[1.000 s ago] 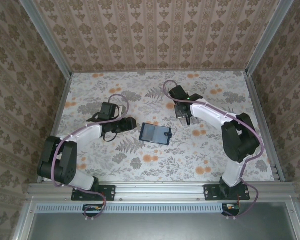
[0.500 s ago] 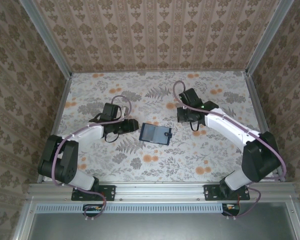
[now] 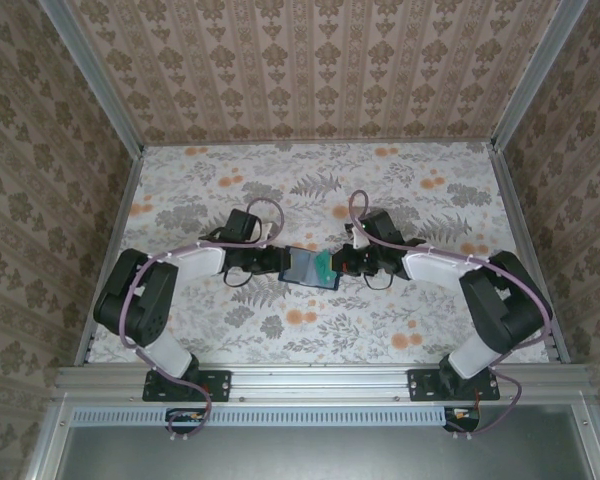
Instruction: Put the credit cards into the card holder
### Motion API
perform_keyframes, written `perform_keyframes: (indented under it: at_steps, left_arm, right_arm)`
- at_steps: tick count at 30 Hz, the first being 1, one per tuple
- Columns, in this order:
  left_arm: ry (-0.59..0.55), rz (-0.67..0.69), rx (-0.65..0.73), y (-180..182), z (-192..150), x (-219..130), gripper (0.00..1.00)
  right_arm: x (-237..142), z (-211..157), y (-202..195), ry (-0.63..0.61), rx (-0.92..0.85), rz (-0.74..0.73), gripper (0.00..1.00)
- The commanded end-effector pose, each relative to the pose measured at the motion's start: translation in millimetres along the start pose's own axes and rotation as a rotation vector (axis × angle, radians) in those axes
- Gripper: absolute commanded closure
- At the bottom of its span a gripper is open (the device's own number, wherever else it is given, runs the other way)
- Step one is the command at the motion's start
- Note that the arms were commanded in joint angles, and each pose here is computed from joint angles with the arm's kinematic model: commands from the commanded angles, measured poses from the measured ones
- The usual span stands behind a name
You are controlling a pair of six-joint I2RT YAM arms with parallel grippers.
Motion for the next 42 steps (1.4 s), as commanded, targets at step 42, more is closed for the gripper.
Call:
perform_keyframes:
  at_steps: [42]
  left_arm:
    - [0.046, 0.056, -0.118, 2.3, -22.6, 14.1, 0.82]
  right_arm:
    - [52.2, -1.5, -13.1, -0.109, 0.272, 0.047, 0.94]
Point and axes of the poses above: each hand's point on the last joint's axis, 136 mm out from that joint toward the fingers, its own x axis out along the fingers, its own y axis along the line the jaws close on, z = x × y, the point moved 8 cm from there along -x, back along the fingers, and after that the axes turned 3 degrees about -x, right-handed, at the moved point
